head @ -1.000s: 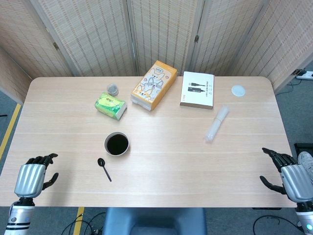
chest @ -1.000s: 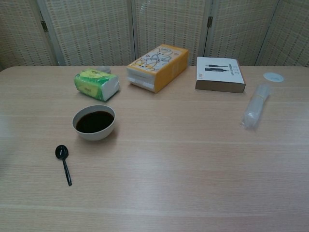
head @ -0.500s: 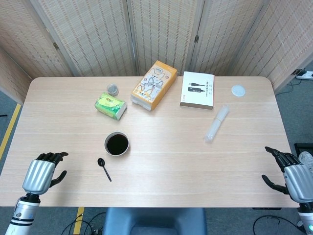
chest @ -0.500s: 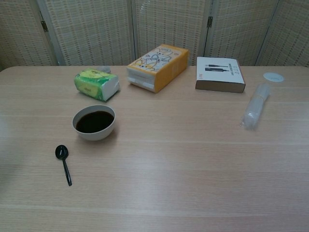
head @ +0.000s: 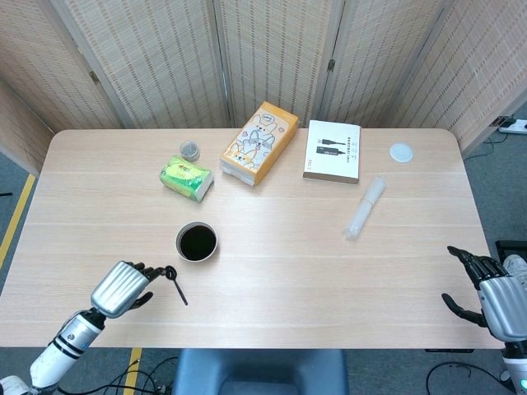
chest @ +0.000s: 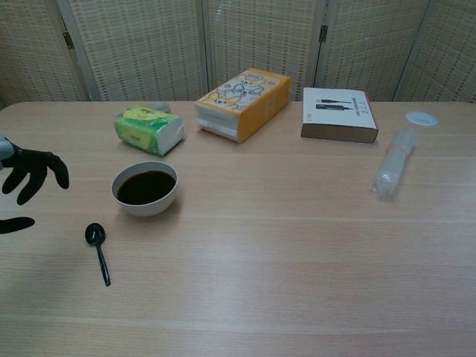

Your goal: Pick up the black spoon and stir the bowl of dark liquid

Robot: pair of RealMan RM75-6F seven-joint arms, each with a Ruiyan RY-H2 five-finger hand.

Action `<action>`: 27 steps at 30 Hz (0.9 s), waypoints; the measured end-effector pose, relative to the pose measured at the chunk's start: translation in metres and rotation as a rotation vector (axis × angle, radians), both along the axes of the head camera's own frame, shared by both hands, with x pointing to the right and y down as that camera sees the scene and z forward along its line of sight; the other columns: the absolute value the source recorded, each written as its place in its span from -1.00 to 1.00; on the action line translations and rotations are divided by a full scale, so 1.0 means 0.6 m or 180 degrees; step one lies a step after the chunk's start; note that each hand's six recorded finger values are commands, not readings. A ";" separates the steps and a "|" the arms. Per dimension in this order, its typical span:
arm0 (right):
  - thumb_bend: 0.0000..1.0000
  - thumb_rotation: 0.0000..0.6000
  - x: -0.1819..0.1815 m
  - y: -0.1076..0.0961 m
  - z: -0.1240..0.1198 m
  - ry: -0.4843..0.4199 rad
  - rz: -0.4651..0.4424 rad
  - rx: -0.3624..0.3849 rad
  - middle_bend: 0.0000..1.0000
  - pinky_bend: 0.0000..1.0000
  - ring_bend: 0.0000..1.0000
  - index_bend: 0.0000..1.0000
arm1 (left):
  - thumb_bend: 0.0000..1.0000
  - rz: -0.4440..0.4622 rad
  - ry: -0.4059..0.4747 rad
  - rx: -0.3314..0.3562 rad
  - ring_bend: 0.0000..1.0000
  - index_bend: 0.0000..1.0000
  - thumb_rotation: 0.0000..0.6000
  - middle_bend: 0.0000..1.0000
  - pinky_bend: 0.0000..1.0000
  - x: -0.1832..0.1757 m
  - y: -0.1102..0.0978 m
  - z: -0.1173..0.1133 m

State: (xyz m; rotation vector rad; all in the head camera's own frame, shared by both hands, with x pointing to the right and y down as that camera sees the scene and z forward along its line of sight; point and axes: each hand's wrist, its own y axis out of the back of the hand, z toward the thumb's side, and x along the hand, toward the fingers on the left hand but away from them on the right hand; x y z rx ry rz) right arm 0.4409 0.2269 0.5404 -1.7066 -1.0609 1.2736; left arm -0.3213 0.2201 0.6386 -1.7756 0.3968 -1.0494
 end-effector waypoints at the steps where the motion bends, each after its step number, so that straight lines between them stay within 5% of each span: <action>1: -0.66 1.00 0.000 0.000 0.000 0.0001 -0.0001 0.0000 -0.52 -0.42 -0.44 -0.68 | -0.38 0.0113 -0.0017 -0.0019 0.42 -0.14 1.00 0.46 0.75 0.007 0.002 0.008; 10: -0.66 1.00 0.003 0.004 0.002 0.0022 0.0016 -0.0014 -0.52 -0.42 -0.43 -0.68 | -0.38 0.0715 -0.0117 -0.0034 0.50 -0.03 1.00 0.58 0.84 0.029 0.008 0.063; 27: -0.66 1.00 -0.001 0.000 0.005 0.0059 -0.0002 -0.0048 -0.52 -0.42 -0.43 -0.68 | -0.38 0.1250 -0.0096 0.0001 0.57 0.06 1.00 0.67 0.89 0.070 0.034 0.138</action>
